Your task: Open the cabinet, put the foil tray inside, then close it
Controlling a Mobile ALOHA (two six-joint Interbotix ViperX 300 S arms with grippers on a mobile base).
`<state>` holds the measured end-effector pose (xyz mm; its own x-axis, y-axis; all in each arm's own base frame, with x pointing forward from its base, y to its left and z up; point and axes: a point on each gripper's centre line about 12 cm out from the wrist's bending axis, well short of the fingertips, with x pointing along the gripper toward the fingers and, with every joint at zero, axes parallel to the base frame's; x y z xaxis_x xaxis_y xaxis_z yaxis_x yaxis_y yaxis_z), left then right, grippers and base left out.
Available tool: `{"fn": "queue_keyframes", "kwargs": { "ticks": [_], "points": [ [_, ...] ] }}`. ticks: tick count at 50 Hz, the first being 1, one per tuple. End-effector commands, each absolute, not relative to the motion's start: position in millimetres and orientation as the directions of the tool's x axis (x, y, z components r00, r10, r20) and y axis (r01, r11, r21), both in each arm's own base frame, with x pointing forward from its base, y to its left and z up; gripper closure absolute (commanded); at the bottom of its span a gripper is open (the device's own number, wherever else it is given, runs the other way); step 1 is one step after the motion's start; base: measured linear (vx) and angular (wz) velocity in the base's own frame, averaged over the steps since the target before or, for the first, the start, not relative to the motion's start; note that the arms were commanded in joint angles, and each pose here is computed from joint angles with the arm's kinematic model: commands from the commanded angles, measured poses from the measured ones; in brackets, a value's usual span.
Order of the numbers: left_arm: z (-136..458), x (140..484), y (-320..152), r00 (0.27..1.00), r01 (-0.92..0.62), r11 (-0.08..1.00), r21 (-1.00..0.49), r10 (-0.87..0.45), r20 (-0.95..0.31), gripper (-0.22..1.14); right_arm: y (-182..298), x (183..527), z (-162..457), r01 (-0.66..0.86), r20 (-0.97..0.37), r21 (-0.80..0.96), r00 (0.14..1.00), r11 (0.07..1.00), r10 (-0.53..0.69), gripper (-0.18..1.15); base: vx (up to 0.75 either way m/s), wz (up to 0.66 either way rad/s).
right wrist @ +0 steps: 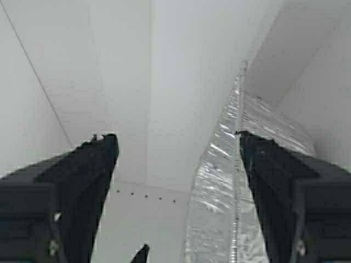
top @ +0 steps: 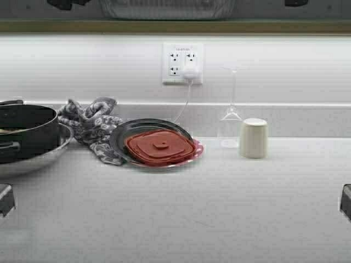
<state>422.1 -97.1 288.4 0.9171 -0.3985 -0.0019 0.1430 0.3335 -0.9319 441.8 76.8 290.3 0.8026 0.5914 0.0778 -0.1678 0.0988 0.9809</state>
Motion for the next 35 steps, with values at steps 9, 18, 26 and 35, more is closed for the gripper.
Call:
{"fn": "queue_keyframes", "kwargs": {
  "ticks": [9, 18, 26, 35],
  "points": [
    [313, 414, -68, 0.938, 0.186, 0.341, -0.921, -0.341, 0.062, -0.09, 72, 441, 305, -0.224, 0.113, 0.968, 0.794, 0.114, 0.597, 0.0, 0.0, 0.0],
    [324, 403, -58, 0.944, 0.229, 0.459, -0.859, -0.319, 0.081, 0.1, 76, 432, 313, -0.336, 0.103, 0.905, 0.768, 0.261, 0.633, 0.18, 0.0, 0.0],
    [334, 388, -54, 0.967, 0.184, 0.739, -0.649, -0.255, -0.016, 0.97, 69, 410, 312, -0.294, -0.031, 0.771, 0.869, 0.565, 0.494, 0.98, 0.0, 0.01],
    [343, 374, -57, 0.975, 0.163, 0.917, -0.364, -0.206, -0.083, 0.81, 76, 388, 321, -0.202, -0.173, 0.45, 0.936, 0.87, 0.306, 0.84, -0.02, 0.0]
  ]
}}
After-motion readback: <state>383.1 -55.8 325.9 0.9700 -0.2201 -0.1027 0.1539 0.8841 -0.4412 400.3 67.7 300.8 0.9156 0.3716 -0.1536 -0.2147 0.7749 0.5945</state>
